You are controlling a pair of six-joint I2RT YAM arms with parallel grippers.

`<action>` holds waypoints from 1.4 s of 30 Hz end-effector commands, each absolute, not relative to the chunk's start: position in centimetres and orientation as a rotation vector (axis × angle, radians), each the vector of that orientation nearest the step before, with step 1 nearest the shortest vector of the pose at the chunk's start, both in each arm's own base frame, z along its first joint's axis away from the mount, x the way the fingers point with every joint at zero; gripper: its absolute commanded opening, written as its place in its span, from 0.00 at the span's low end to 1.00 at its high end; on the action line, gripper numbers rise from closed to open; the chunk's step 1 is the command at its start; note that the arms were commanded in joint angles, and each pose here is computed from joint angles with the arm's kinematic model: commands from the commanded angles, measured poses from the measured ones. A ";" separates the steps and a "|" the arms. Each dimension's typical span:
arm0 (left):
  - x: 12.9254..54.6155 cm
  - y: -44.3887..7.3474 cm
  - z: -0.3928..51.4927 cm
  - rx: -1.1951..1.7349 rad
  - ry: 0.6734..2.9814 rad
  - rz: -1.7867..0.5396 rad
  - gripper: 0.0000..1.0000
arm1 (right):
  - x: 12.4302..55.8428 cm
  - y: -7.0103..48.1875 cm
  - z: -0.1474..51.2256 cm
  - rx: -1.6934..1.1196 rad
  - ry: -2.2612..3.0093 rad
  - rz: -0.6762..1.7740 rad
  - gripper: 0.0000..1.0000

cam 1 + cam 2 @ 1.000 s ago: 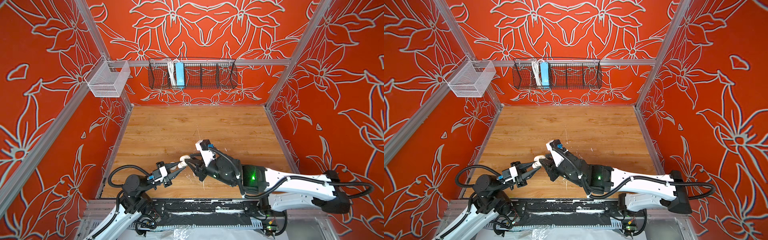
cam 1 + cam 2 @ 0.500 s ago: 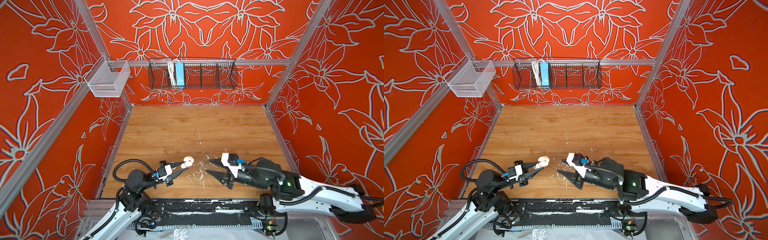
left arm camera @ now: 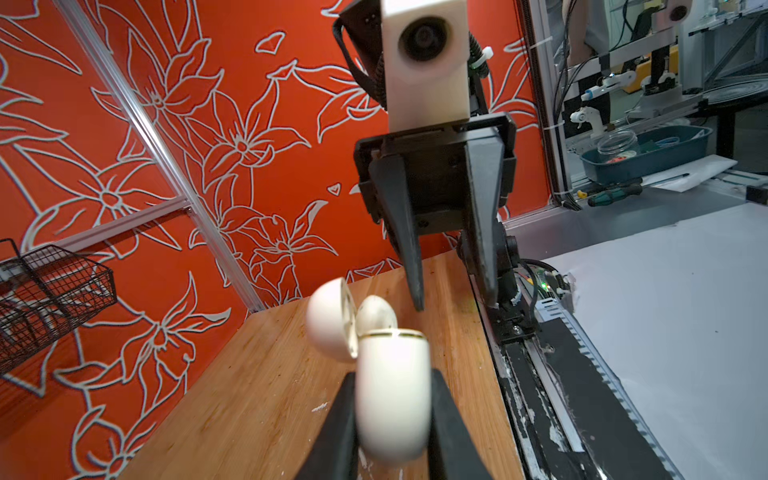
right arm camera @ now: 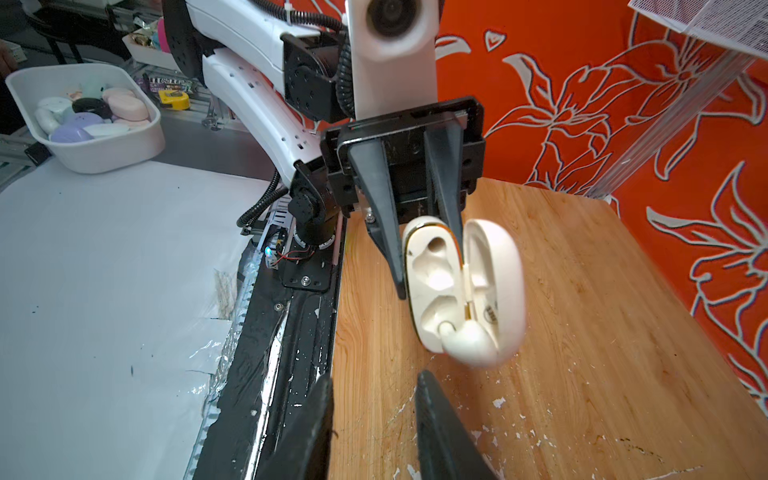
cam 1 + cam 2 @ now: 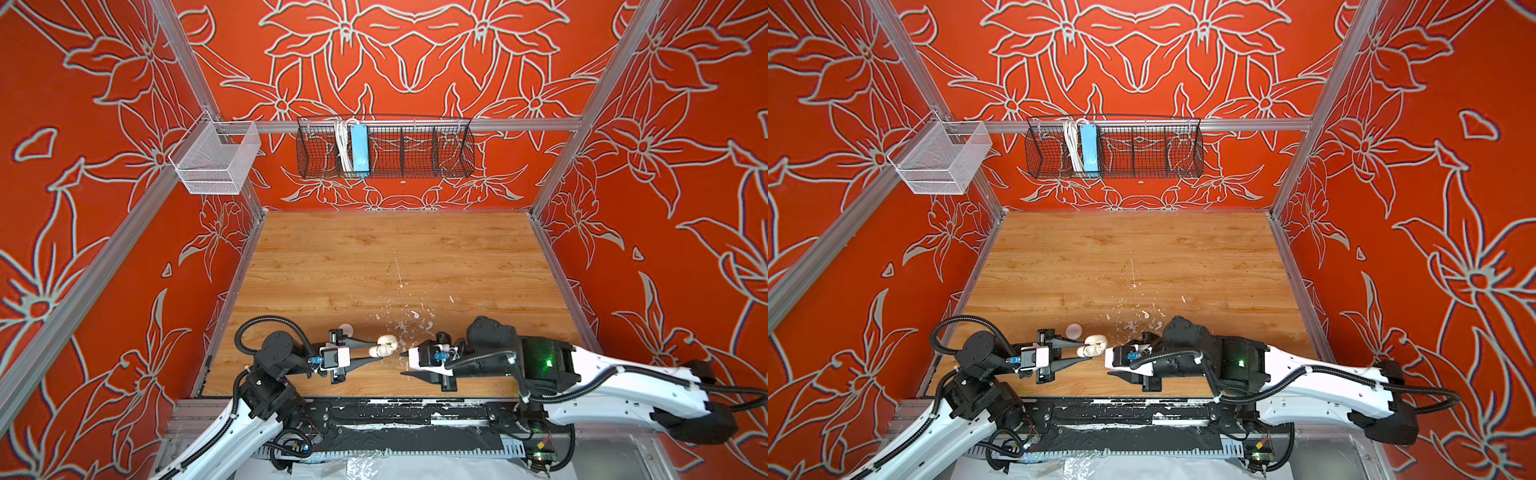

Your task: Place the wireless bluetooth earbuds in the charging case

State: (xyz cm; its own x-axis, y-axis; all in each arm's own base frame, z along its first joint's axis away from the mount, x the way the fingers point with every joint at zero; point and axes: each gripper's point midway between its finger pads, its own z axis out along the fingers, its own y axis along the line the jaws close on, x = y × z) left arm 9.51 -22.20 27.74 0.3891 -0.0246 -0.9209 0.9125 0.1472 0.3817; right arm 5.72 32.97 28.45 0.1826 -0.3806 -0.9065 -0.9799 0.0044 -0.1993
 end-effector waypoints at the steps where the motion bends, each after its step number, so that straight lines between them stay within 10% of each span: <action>1: 8.9 -22.3 28.7 1.257 0.898 -0.843 0.00 | 5.6 33.2 30.3 -1.548 1.283 0.822 0.34; 42: 9.5 -22.4 28.9 1.243 0.930 -0.848 0.00 | 7.4 32.6 31.5 -1.445 1.275 0.732 0.31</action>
State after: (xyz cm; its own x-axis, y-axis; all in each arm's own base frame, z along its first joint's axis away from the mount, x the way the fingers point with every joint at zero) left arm 9.98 -22.39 27.81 0.3722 -0.0079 -0.9281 0.9180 0.1508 0.3668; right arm 7.15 32.24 31.22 0.2314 -0.3341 -0.9137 -0.9565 0.0932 -0.2763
